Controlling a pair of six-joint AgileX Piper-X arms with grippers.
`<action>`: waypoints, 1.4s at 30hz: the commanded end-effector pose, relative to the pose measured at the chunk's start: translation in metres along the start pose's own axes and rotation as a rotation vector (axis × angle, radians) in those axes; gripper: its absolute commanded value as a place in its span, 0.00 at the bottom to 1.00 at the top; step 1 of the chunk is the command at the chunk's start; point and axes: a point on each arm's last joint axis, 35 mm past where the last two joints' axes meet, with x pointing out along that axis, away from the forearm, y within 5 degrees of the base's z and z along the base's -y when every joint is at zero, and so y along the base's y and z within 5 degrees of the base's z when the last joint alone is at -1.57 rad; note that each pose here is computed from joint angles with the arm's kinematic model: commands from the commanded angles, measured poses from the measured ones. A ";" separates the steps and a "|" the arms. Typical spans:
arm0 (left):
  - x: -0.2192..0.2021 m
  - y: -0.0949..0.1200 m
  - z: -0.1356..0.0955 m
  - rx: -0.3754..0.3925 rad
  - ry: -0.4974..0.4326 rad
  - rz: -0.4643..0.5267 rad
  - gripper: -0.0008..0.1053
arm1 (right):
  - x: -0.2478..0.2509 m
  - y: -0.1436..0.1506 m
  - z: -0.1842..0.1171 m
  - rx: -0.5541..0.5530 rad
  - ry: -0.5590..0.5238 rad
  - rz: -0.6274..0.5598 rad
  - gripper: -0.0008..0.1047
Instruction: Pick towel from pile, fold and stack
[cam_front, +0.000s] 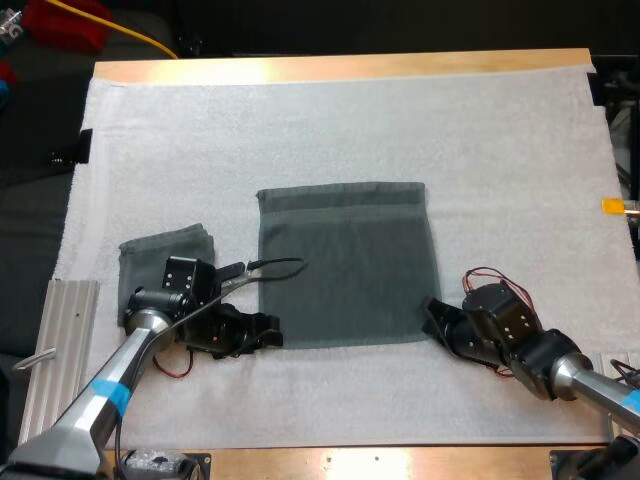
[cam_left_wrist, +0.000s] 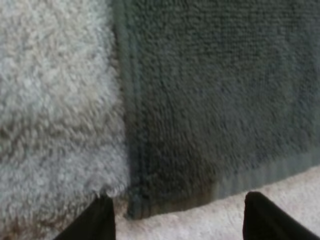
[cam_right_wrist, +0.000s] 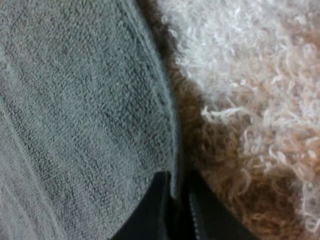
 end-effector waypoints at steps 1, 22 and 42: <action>0.003 0.001 0.002 0.008 -0.001 -0.008 0.51 | 0.000 0.000 0.000 -0.011 0.008 -0.001 0.01; 0.019 0.005 0.009 -0.010 0.067 -0.091 0.31 | 0.000 0.000 0.000 -0.011 0.008 -0.001 0.01; -0.027 -0.025 -0.024 0.239 0.166 0.037 0.01 | -0.060 0.040 0.012 -0.232 0.051 0.059 0.01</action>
